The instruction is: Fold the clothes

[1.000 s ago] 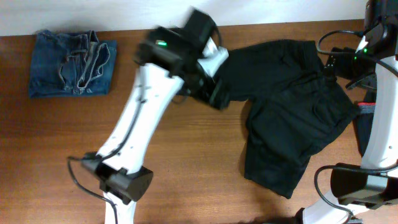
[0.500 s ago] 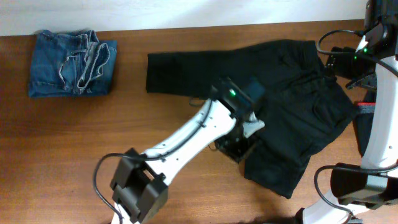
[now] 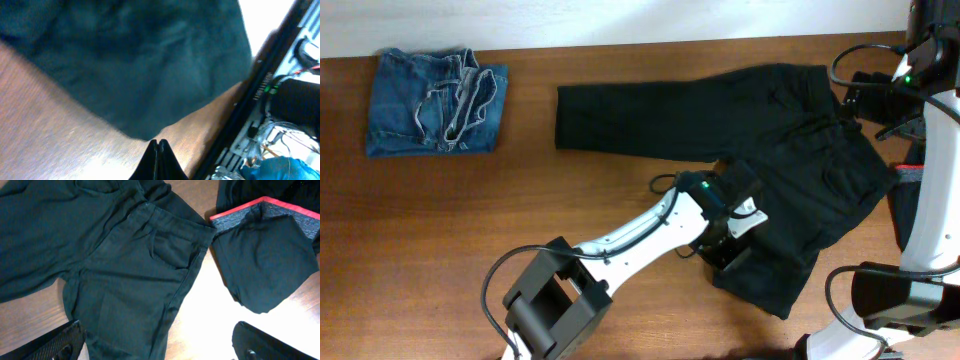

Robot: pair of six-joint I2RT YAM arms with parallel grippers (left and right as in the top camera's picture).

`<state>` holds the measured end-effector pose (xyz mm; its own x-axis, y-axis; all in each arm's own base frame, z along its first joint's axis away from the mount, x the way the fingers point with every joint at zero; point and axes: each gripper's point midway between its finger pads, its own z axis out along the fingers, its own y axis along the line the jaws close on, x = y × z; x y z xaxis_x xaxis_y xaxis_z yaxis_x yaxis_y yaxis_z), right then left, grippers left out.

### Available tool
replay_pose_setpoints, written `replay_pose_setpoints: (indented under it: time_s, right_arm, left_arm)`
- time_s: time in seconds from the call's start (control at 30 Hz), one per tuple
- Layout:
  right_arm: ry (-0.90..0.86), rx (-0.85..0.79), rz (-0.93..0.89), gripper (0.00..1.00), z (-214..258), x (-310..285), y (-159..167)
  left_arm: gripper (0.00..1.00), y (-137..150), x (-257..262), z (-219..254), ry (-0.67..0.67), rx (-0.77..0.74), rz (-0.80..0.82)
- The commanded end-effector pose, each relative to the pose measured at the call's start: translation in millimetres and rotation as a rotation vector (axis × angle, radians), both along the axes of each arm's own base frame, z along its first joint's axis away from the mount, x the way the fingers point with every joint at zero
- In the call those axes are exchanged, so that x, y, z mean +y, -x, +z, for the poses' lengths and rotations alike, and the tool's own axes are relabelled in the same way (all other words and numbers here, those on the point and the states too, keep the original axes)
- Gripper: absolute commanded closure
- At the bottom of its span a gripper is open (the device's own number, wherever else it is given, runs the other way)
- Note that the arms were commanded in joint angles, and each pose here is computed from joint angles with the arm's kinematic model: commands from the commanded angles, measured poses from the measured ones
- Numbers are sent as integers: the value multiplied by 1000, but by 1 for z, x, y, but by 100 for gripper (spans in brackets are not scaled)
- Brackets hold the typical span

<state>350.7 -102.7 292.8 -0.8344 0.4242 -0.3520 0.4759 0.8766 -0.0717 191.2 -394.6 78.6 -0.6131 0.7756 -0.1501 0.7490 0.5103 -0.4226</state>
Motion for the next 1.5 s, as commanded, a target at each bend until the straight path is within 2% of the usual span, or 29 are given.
replay_pose_setpoints:
  time_s: [0.0,0.13,0.43,0.6,0.73,0.83,0.93,1.23,1.37,1.47]
  right_arm:
    - [5,-26,9,1,6,1,0]
    - [6,-35,10,1,7,1,-2]
    - [-23,-42,22,1,6,7,-4]
    - [-24,-42,22,1,6,7,-4]
    - [-24,-39,22,1,6,7,-3]
    - [-24,-38,22,2,6,7,-3]
    - [-24,-38,22,1,6,7,-3]
    - [-24,-39,22,1,6,7,-3]
    - [-24,-39,22,1,6,7,-3]
    - [-24,-38,22,1,6,7,-3]
  left_arm:
    - [99,10,-7,14,52,18,-26]
    - [99,16,-11,5,44,36,-39]
    - [99,39,-25,-16,97,202,-90]
    - [99,41,-24,-19,82,210,-84]
    - [99,31,-10,-43,-50,249,60]
    - [99,22,-3,-53,-78,293,120]
    - [99,9,5,-65,-87,336,166]
    - [99,8,10,-90,-38,553,208]
    - [99,-7,26,-94,-77,551,264]
    - [99,-24,50,-103,-166,510,335]
